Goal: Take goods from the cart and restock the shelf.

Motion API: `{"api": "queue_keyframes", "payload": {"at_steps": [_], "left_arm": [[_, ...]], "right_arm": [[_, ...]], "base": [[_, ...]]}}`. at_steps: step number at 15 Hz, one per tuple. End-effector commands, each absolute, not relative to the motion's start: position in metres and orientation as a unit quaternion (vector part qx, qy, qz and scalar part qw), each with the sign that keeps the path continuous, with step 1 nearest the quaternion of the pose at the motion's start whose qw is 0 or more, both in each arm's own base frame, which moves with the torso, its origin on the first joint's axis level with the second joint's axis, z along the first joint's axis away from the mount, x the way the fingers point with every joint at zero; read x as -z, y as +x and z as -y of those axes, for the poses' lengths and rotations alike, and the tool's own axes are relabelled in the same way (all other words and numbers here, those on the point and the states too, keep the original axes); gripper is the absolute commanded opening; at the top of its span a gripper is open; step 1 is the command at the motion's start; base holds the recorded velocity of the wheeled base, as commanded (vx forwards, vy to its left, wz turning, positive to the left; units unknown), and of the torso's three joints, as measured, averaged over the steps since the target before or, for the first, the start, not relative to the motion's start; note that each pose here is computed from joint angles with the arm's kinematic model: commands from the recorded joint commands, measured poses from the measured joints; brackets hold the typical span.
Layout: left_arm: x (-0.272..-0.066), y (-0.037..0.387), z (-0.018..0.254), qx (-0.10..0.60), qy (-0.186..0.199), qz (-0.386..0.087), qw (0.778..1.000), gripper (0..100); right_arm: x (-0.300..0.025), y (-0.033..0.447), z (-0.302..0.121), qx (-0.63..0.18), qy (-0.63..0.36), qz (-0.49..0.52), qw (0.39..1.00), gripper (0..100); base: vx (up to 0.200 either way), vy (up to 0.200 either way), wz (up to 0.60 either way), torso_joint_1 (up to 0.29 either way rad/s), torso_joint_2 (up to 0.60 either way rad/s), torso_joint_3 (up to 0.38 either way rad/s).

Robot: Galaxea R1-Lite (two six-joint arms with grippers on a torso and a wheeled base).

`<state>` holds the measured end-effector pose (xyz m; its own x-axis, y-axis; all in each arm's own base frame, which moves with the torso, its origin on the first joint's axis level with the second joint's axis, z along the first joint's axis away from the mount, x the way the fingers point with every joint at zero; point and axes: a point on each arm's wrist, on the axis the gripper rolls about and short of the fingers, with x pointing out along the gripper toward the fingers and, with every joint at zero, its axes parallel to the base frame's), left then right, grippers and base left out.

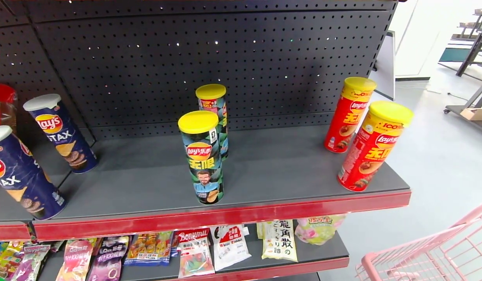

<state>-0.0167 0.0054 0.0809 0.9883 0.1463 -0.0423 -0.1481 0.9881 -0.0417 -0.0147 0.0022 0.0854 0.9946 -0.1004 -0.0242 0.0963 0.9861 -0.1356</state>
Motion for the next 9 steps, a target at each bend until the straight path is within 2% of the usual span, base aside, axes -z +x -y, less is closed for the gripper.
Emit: {"api": "queue_keyframes", "payload": {"at_steps": [1,4,7,9], "left_arm": [[-0.0808,-0.0165,-0.0034,-0.029,-0.023,-0.021,0.999,100],[-0.0808,-0.0164,-0.0023,-0.004,-0.034,-0.021,0.999,100],[-0.0782,-0.0159,-0.0014,-0.06,-0.032,-0.043,0.997,100],[-0.0775,-0.0157,-0.0006,-0.074,-0.033,-0.044,0.996,100]], "right_arm": [[-0.0841,-0.0146,-0.0051,-0.015,-0.064,-0.015,0.998,100],[-0.0843,-0.0146,-0.0054,-0.022,-0.024,-0.015,0.999,100],[-0.0838,-0.0181,-0.0037,-0.093,-0.021,0.0,0.995,100],[-0.0825,-0.0233,-0.0029,-0.063,-0.022,0.032,0.997,100]], "base": [[0.0,0.0,0.0,0.0,0.0,0.0],[0.0,0.0,0.0,0.0,0.0,0.0],[0.0,0.0,0.0,0.0,0.0,0.0],[0.0,0.0,0.0,0.0,0.0,0.0]]}}
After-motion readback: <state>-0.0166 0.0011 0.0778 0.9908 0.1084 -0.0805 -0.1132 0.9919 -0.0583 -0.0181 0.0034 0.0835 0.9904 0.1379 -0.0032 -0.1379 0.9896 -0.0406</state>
